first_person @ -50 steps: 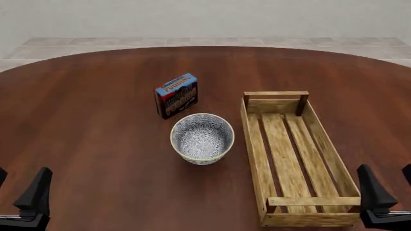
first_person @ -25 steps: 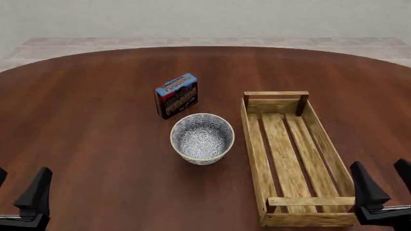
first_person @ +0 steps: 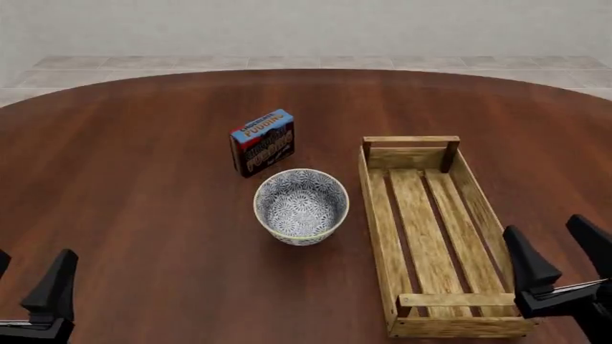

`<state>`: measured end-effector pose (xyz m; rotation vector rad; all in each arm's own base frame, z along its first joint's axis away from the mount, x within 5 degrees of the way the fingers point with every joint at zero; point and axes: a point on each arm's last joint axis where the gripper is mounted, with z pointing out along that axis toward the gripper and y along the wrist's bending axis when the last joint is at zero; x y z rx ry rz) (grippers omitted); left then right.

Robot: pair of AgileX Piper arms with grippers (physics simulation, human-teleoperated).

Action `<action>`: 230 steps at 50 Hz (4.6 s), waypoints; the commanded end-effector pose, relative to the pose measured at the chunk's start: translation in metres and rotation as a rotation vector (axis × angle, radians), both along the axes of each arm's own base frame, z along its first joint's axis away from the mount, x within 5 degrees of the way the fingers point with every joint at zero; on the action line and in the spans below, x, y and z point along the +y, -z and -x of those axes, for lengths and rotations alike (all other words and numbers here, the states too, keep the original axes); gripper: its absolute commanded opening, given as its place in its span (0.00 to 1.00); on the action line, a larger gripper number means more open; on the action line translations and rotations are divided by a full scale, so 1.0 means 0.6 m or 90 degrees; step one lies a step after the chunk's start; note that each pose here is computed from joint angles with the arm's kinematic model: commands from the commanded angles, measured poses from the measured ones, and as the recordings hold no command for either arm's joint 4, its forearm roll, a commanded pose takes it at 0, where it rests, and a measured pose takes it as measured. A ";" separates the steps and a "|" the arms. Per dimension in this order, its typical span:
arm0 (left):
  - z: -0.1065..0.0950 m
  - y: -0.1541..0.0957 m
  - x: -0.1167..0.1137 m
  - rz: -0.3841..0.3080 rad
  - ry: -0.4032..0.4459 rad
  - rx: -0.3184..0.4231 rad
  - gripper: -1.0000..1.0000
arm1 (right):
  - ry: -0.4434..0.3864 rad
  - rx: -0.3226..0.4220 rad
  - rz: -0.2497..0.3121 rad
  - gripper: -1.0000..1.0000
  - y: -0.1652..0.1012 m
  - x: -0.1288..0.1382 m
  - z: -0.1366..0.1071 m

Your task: Pick up the bowl on the left and put it in the tray.

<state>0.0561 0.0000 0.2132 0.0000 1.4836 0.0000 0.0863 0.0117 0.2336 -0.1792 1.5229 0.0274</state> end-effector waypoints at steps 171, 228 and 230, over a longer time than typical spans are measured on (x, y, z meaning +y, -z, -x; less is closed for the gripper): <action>0.000 0.000 0.000 0.000 0.000 0.000 1.00 | -0.205 0.103 0.131 1.00 -0.135 0.155 -0.218; 0.000 0.000 0.000 0.000 0.000 0.000 1.00 | -0.237 0.154 0.220 1.00 -0.089 0.216 -0.310; 0.000 0.000 0.000 0.000 0.000 0.000 1.00 | -0.238 0.154 0.221 1.00 -0.090 0.217 -0.311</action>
